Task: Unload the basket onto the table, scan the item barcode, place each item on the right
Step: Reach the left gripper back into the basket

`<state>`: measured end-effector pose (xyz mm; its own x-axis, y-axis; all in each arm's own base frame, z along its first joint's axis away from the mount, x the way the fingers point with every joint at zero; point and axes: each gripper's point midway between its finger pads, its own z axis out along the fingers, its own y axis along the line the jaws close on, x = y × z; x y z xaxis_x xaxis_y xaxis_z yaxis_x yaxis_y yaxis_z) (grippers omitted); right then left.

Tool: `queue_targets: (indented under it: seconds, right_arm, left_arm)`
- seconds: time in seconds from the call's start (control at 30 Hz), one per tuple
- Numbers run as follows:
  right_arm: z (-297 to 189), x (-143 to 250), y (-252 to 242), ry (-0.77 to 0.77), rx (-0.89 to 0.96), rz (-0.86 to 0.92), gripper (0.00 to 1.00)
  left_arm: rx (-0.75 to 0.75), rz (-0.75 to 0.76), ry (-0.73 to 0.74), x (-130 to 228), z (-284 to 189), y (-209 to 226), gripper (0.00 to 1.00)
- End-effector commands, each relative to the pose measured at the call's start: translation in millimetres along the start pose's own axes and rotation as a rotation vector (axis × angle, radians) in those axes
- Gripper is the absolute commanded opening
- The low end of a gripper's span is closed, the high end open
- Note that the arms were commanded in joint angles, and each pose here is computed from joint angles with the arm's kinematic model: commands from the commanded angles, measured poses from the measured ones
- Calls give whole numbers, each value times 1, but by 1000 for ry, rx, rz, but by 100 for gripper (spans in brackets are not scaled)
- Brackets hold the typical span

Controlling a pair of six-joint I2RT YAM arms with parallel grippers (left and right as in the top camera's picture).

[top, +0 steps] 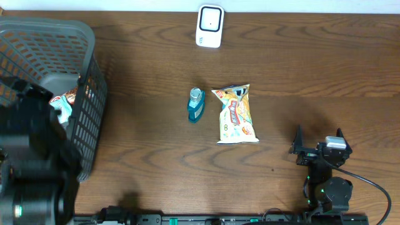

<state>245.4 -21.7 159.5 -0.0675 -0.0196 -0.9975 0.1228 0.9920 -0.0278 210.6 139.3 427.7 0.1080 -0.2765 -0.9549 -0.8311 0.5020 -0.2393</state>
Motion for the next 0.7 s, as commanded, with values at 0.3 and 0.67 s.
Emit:
queue_targets:
  seconds: [0.3, 0.67]
  right_arm:
    - [0, 0, 1, -1, -4, -15, 99]
    - [0, 0, 1, -1, -4, -15, 99]
  left_arm:
    - [-457, -335, 597, 176, 127, 45, 99]
    - [-598, -476, 875, 281, 177, 51, 98]
